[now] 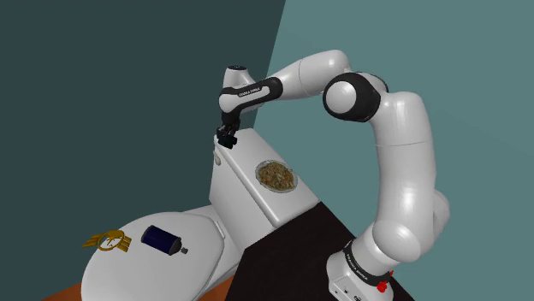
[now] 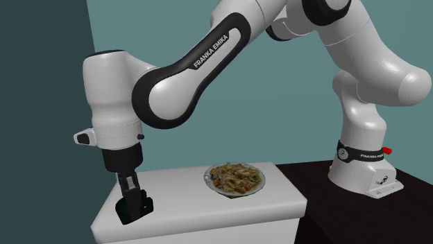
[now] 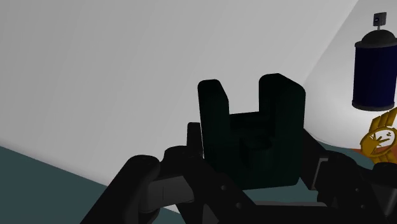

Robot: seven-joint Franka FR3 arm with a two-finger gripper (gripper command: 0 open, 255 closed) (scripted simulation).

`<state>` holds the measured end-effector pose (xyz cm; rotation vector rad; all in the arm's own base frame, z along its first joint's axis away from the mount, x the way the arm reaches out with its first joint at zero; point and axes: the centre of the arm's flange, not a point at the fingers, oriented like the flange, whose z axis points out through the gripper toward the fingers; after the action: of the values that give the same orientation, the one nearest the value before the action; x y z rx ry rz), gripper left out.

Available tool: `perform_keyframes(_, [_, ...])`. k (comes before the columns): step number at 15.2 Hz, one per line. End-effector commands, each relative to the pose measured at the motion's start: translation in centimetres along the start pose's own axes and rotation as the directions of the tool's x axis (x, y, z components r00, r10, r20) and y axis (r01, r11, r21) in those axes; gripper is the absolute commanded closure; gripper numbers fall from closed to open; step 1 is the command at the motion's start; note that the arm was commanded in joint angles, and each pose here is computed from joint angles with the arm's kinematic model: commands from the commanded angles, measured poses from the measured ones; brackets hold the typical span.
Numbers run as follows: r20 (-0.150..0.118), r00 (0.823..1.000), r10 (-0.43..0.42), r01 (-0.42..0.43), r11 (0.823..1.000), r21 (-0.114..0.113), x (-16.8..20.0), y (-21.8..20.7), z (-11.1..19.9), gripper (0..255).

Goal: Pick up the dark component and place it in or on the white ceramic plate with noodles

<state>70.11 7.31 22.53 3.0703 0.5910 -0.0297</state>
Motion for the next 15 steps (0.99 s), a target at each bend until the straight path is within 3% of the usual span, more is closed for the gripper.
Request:
perform_keyframes(1, [0.001,1.0,0.0,0.0,1.0,0.0,0.0,0.0,0.1,255])
perform_keyframes(15, [0.001,1.0,0.0,0.0,1.0,0.0,-0.2,0.1,-7.3,255])
